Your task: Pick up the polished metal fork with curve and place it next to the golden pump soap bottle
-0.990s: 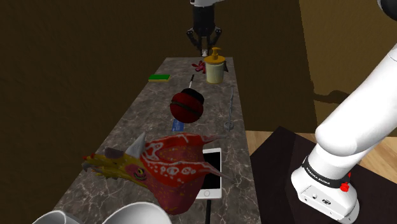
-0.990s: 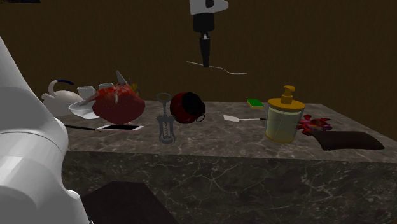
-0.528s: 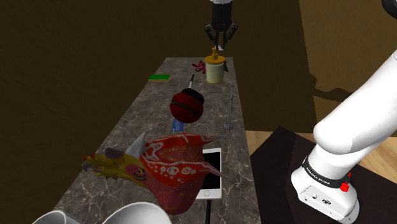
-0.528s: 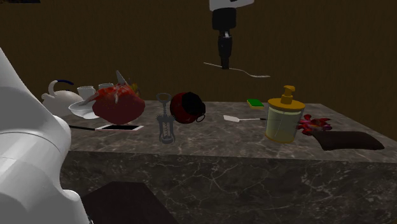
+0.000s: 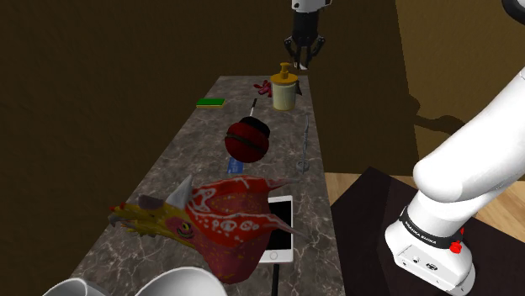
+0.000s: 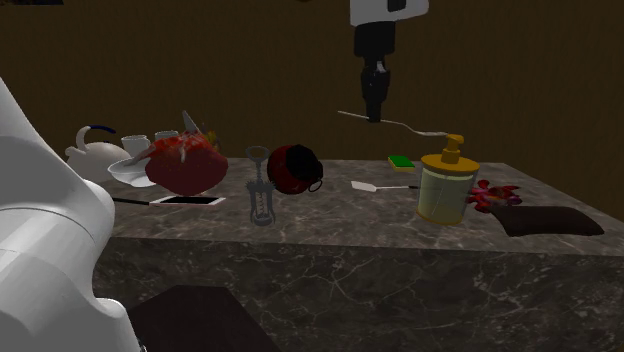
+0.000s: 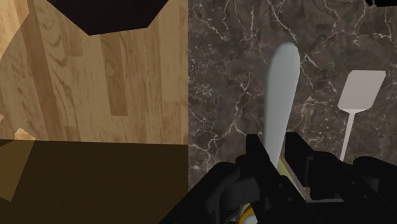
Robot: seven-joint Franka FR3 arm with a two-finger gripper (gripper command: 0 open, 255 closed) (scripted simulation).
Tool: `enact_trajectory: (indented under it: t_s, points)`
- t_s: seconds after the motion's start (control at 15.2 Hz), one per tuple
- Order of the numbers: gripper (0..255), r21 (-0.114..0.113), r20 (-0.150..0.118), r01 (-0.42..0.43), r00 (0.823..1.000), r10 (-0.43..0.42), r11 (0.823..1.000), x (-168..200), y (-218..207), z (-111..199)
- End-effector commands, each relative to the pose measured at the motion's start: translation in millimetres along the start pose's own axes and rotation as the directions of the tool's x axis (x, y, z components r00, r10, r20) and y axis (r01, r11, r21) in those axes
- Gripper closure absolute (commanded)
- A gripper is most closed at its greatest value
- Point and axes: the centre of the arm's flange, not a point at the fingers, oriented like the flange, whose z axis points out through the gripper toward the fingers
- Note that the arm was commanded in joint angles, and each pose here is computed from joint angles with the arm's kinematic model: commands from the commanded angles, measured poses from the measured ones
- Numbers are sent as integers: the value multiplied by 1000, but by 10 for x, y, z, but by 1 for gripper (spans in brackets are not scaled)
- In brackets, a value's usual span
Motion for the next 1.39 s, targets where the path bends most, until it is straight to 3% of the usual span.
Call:
enact_trajectory:
  t_s: [0.0,1.32]
  points:
    - [255,0,0,0,1000,0,1000,-8,-2,98]
    - [255,0,0,0,1000,0,1000,-88,-10,1151]
